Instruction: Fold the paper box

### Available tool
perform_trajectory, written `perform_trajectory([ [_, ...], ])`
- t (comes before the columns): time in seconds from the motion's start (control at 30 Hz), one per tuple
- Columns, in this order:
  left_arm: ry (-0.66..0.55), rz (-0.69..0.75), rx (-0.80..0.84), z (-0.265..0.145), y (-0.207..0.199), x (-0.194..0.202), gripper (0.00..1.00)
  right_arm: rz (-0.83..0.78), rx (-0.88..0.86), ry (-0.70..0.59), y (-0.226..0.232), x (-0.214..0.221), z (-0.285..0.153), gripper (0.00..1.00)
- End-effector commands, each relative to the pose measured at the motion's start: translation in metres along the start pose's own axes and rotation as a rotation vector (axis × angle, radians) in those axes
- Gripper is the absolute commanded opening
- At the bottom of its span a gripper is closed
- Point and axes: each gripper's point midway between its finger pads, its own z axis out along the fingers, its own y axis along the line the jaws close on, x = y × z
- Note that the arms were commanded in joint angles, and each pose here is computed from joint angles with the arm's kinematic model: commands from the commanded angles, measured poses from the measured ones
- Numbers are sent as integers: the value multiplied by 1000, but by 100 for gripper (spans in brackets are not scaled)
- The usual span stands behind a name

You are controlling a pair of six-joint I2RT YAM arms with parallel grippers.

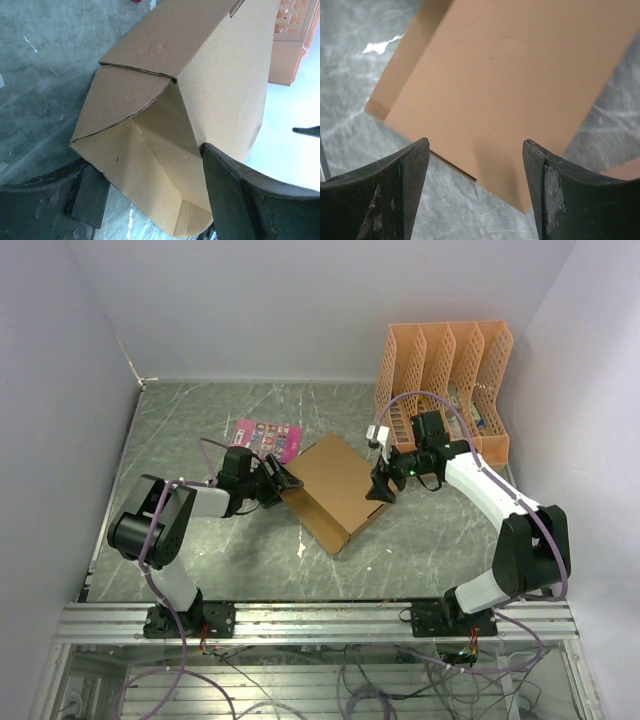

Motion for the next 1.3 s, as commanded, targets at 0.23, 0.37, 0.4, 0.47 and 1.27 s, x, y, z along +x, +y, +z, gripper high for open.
perform_trajectory([
  [0.23,50,-5,-258,-5,72,22,79,503,341,-24,-74,10,16,69],
  [0.37,52,-8,-246,-5,69,21,80,541,390,3,-89,21,22,68],
  [0.4,52,-8,-244,-5,69,22,80,551,394,12,-91,23,23,67],
  [0.47,53,-8,-243,-6,68,22,81,568,388,21,-92,26,27,66],
  [1.27,-2,3,-205,-42,62,31,98,626,364,29,-87,38,39,60],
])
